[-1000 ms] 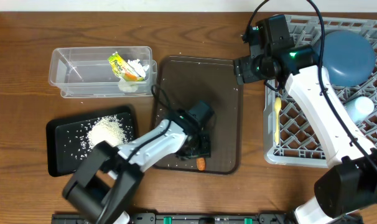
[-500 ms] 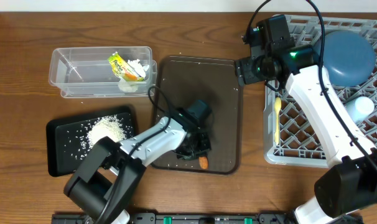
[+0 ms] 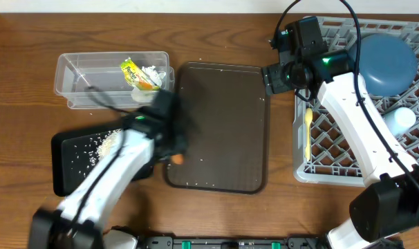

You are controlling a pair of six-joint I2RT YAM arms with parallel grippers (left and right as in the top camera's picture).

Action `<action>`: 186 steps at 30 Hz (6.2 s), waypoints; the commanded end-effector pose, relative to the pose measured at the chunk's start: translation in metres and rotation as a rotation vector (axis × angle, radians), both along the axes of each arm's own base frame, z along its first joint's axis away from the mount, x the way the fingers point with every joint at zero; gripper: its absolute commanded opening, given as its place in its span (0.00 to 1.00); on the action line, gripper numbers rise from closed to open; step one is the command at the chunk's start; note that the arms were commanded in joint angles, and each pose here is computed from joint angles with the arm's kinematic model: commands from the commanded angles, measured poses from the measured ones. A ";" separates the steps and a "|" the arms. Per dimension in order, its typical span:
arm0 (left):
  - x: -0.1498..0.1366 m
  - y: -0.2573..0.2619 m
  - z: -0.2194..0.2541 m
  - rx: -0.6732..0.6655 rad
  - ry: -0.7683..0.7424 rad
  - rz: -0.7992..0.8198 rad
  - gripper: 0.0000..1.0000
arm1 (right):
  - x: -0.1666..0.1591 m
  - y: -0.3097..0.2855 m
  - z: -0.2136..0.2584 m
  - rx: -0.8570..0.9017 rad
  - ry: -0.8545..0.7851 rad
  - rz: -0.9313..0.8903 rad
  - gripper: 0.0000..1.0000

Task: Sort waste into correct bins and load items into the dishwasher rack

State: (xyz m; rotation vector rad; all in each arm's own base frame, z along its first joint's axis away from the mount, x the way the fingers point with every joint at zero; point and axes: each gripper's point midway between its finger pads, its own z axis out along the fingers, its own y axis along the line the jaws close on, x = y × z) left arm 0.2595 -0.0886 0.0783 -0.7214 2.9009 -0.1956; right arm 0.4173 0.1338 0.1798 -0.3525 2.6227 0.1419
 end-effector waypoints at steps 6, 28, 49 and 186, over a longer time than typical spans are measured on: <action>-0.005 0.125 0.026 0.235 -0.061 0.331 0.06 | 0.004 -0.007 0.010 -0.020 -0.033 -0.007 0.77; 0.004 0.221 -0.078 0.076 0.078 0.679 0.06 | -0.003 -0.009 0.006 -0.029 -0.001 -0.007 0.76; 0.073 0.218 -0.074 -0.074 -0.177 0.612 0.10 | -0.006 -0.010 0.005 -0.034 0.014 -0.007 0.73; -0.070 0.101 0.155 0.253 -0.736 -0.131 0.97 | -0.217 -0.153 -0.061 0.078 -0.041 -0.555 0.99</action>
